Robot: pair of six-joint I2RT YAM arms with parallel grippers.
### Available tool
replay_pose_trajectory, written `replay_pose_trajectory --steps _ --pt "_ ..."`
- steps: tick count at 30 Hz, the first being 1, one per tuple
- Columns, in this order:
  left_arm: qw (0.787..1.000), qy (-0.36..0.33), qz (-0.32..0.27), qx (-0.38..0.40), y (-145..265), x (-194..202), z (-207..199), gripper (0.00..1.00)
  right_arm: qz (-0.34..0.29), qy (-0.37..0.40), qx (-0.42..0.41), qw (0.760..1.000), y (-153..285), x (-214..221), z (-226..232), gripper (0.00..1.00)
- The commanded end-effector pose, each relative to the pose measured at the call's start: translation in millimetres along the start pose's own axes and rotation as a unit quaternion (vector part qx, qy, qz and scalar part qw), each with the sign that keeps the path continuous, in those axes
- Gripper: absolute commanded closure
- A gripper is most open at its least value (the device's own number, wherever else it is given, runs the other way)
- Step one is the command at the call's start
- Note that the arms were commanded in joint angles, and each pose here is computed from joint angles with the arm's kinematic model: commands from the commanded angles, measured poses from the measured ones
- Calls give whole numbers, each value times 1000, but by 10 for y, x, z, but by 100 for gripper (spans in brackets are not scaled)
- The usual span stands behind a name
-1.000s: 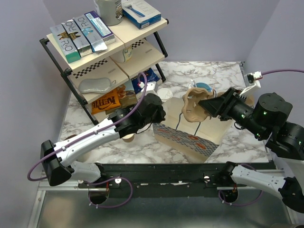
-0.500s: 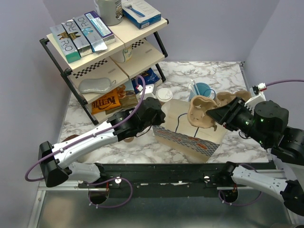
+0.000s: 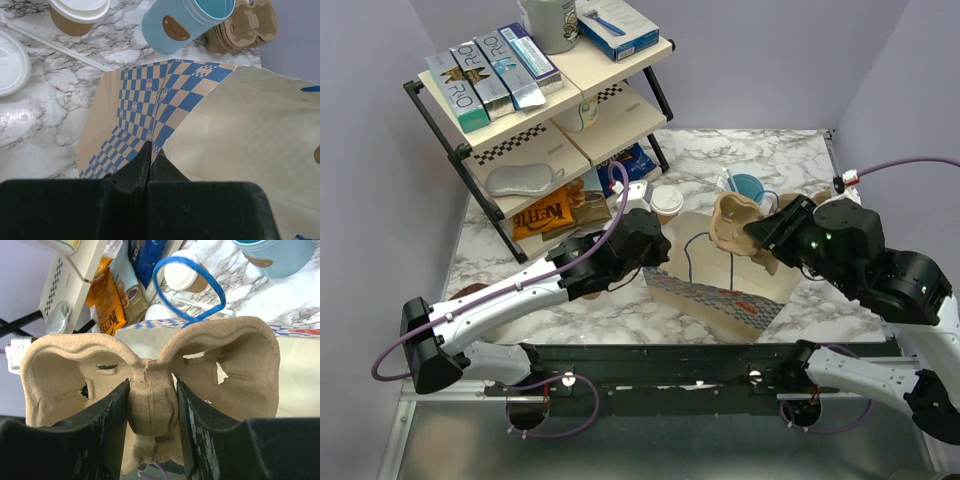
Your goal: Pack the takeout coffee
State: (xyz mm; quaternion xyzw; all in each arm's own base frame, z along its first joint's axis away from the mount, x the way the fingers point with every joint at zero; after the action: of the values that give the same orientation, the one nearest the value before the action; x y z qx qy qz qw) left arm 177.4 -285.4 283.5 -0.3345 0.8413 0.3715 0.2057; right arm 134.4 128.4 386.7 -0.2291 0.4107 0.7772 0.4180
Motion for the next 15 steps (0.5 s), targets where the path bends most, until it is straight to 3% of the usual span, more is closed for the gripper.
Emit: replay_pose_trajectory --steps 1,8,15 --pt "1000 -3 -17 5 37 -24 5 97 -55 -51 9 997 47 -183 5 50" --pt "1000 -4 -17 3 35 -9 38 97 -85 -70 8 994 75 -253 -28 50" --pt "1000 -4 -24 6 69 -42 34 97 -66 -50 13 996 -40 -190 25 50"
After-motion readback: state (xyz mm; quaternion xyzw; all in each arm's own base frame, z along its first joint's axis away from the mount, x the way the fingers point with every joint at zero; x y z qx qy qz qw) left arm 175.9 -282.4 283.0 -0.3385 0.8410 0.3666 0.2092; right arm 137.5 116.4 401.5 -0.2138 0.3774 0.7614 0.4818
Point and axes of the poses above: each gripper's point midway between its finger pads, its own y axis back along the fingers, its own z axis along the line the jaws close on, x = y × z, the point moved 6 cm from there along y, back along the fingers, and after that the axes turned 10 degrees about y, right-handed, at the moved point
